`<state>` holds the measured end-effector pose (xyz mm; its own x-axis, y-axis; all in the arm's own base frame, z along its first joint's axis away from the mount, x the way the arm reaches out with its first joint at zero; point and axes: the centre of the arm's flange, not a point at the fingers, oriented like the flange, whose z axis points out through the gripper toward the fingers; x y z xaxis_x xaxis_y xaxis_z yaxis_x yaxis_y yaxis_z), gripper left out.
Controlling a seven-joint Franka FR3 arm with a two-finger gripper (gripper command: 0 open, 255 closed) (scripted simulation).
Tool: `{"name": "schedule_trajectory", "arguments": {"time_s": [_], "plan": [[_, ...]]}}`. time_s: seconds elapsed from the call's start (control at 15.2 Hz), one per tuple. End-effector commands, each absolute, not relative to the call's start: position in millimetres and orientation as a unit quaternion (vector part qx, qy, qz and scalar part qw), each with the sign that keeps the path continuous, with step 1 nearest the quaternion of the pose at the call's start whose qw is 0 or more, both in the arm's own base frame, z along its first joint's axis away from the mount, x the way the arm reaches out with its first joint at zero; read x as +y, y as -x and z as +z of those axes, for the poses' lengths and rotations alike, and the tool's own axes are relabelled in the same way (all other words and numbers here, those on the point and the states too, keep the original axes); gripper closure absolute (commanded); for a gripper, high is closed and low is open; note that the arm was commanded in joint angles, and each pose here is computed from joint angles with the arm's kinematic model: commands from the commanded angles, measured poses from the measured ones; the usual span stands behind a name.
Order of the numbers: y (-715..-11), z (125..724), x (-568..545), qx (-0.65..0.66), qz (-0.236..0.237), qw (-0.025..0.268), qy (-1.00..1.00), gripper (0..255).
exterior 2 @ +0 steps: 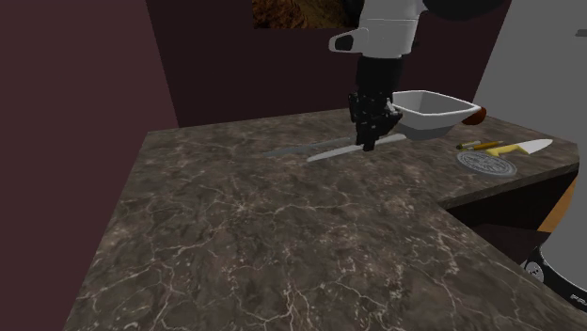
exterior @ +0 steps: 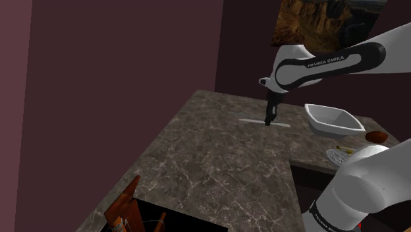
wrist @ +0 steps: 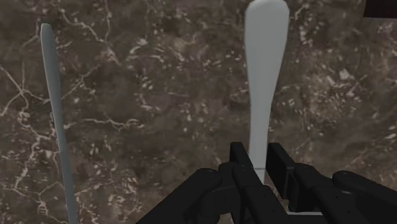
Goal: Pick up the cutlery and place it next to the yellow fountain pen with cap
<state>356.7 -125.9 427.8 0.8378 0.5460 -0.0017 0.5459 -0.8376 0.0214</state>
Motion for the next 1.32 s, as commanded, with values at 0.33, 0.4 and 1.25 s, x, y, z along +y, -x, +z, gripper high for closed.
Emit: {"name": "schedule_trajectory", "arguments": {"time_s": [0.33,0.4,1.25], "plan": [[-302,428,-199,0.285,0.002,0.010,-0.958,255],[-294,428,-209,0.285,0.002,0.010,-0.958,255],[-192,428,-347,0.285,0.002,0.010,-0.958,255]]}}
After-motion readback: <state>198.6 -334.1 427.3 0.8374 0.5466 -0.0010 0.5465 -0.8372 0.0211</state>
